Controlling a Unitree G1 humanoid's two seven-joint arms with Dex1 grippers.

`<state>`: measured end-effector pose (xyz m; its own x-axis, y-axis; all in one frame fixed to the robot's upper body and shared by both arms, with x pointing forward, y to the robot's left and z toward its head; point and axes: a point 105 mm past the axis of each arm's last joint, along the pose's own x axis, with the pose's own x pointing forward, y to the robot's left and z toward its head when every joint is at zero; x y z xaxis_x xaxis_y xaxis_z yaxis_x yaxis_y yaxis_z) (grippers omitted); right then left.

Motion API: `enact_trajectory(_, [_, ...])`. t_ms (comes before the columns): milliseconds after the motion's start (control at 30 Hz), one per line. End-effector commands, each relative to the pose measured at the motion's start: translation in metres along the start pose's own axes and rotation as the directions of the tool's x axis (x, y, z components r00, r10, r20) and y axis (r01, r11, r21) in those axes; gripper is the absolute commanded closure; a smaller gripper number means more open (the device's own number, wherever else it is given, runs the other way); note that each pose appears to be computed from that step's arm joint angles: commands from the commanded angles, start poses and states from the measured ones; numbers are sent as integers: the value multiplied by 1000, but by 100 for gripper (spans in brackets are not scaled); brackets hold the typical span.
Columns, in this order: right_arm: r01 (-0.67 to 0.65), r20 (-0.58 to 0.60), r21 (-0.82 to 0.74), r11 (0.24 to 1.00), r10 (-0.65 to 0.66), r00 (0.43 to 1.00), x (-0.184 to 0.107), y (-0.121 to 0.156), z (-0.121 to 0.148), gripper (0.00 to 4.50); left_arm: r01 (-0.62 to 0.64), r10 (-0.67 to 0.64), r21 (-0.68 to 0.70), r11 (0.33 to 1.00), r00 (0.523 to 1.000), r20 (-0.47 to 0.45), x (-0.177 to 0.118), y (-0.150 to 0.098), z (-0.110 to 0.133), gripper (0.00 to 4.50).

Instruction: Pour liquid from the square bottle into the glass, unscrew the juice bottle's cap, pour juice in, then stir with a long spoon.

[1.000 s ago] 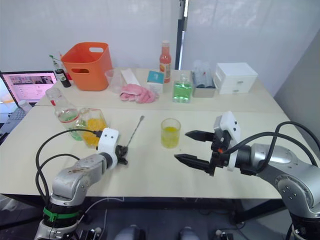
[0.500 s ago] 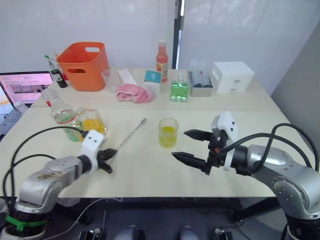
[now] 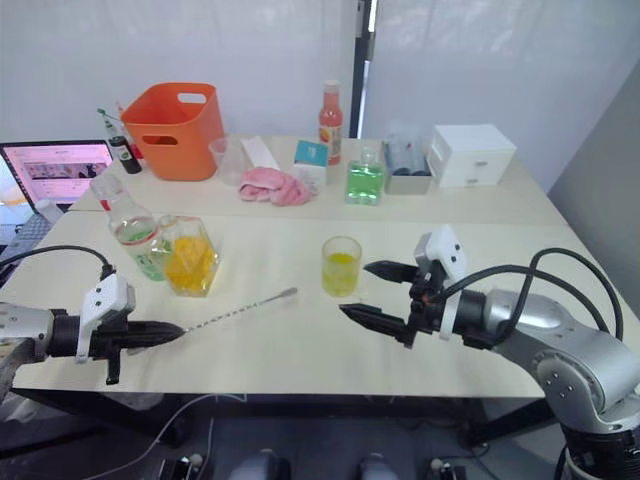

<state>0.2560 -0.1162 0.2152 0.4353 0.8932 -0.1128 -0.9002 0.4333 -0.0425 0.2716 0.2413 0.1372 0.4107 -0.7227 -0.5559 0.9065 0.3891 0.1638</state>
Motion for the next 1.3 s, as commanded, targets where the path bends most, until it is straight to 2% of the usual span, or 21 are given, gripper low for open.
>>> enact_trajectory(33, [15,27,-45,999,-14,1000,-1,1,9,0,58,-54,52,997,995,-80,8,-2,-10,448])
enact_trajectory(133, [19,29,-45,999,-18,999,0,2,10,0,71,-62,53,996,986,-157,14,0,-28,448])
enact_trajectory(267, [31,30,-45,999,-30,999,0,2,10,0,73,-67,37,997,986,-154,16,4,-26,448])
enact_trajectory(367, [41,33,-40,998,-40,999,0,2,10,0,63,-56,44,997,988,-142,14,10,-20,356])
enact_trajectory(500, [43,36,-30,999,-42,998,1,3,9,0,86,-81,31,996,988,-129,11,10,-8,215])
enact_trajectory(600, [44,40,-28,999,-43,998,1,3,9,0,106,-101,31,994,985,-137,13,6,-3,126])
enact_trajectory(800, [50,46,-25,998,-49,998,3,4,11,0,146,-126,66,987,963,-239,20,-4,-14,126])
enact_trajectory(967, [53,54,-26,998,-52,997,3,4,13,0,174,-119,123,977,923,-366,18,-8,-36,271])
enact_trajectory(1133, [58,59,-28,998,-57,997,3,3,14,0,163,-103,145,976,930,-354,23,-2,-34,437])
enact_trajectory(1300, [67,58,-26,997,-65,996,4,1,14,0,217,-168,162,962,948,-271,26,-5,-16,446])
